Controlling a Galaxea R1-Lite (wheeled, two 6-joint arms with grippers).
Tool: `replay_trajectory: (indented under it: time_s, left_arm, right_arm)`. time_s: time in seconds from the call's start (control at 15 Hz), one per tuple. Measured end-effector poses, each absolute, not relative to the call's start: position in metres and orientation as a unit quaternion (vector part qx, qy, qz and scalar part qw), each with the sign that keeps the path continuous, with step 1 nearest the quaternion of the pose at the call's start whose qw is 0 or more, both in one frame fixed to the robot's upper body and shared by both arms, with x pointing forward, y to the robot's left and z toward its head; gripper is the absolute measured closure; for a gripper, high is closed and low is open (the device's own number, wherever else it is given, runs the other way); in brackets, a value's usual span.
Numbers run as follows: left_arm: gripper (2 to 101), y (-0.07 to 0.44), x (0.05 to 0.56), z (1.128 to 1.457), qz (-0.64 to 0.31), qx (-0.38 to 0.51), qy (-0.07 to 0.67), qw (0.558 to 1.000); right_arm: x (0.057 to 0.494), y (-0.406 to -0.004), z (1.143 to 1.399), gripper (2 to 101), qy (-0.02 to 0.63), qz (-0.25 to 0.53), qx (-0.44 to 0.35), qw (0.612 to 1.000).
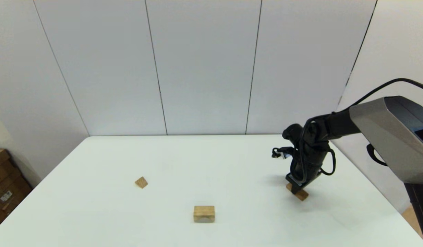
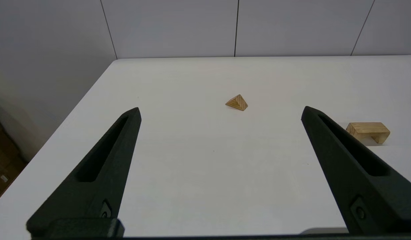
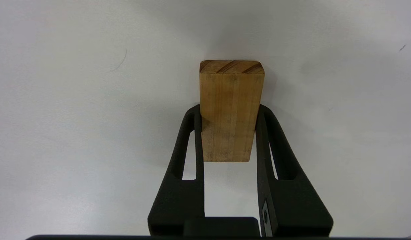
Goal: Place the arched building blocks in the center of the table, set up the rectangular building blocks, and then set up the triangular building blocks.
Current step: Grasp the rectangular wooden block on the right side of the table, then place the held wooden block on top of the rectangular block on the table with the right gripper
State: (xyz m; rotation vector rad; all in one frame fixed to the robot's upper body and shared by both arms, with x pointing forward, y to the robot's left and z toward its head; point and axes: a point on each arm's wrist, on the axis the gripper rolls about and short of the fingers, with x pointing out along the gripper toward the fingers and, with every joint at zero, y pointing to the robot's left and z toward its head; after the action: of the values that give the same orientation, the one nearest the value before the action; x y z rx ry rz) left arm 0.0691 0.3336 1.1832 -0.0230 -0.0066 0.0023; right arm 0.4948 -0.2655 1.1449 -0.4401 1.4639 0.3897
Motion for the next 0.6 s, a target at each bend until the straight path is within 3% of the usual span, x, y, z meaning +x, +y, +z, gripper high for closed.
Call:
replay_trajectory:
  time_s: [0.27, 0.6]
  left_arm:
    - [5.4, 0.334, 0.069, 1.183, 0.001, -0.011, -0.003, 1.000]
    - [5.4, 0.334, 0.069, 1.183, 0.001, -0.011, -0.004, 1.000]
  right_arm:
    - [0.489, -0.262, 1.163, 77.8, 0.652, 0.173, -0.198, 0.711]
    - [0.459, -0.238, 1.220, 77.8, 0.637, 0.173, -0.192, 0.726]
